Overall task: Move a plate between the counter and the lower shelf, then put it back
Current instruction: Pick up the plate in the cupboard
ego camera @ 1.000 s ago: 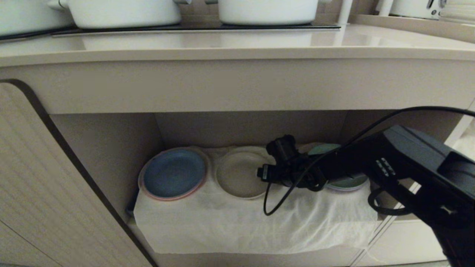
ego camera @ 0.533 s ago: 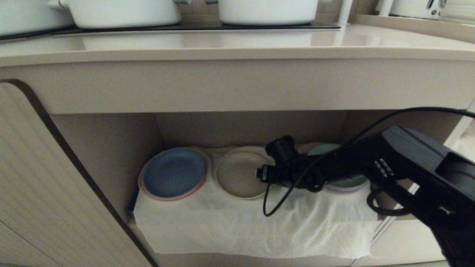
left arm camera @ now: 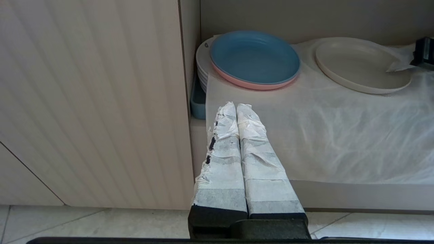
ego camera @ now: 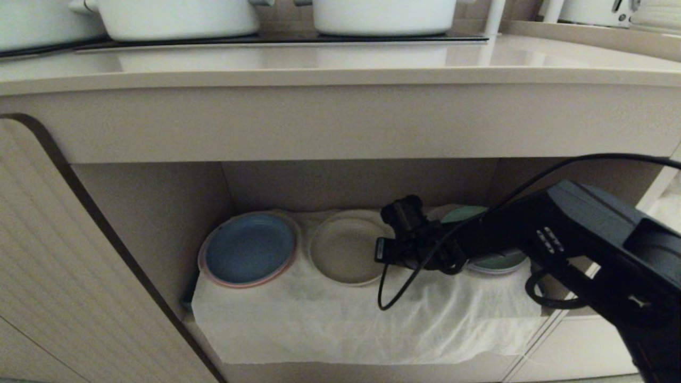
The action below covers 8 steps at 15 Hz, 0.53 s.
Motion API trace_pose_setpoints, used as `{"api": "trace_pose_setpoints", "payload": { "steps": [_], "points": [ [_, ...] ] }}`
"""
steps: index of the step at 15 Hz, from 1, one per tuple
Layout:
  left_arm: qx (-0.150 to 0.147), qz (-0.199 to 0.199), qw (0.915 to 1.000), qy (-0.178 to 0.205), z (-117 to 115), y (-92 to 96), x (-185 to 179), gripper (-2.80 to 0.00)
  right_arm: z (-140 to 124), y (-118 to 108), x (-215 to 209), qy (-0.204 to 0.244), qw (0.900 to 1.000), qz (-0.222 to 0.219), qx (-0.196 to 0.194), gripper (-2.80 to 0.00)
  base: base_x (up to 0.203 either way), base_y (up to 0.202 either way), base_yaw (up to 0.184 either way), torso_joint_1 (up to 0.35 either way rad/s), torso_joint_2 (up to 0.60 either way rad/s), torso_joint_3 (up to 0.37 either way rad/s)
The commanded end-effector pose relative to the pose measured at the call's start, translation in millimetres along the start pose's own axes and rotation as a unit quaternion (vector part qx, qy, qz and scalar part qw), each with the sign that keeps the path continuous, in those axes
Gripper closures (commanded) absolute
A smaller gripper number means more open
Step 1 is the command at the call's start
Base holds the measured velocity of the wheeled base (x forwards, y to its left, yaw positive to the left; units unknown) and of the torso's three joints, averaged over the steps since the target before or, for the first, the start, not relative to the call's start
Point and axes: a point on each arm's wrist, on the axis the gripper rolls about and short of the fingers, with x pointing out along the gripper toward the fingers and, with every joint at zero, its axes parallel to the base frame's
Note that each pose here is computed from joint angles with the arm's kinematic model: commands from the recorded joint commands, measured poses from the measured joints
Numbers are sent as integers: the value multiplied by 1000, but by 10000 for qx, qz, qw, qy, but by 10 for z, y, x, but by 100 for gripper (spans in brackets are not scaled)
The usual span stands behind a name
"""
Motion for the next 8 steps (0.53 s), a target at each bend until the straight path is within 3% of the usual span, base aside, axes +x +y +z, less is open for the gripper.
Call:
{"api": "trace_pose_setpoints", "payload": {
  "steps": [1, 8],
  "points": [
    [-3, -1, 10000, -3, 0, 0, 0, 0, 12, 7, -4, -25, 10000, 8, 22, 0, 0, 0, 0, 0, 0, 0],
    [-3, -1, 10000, -3, 0, 0, 0, 0, 16, 8, -13, -27, 10000, 9, 22, 0, 0, 0, 0, 0, 0, 0]
  ]
}}
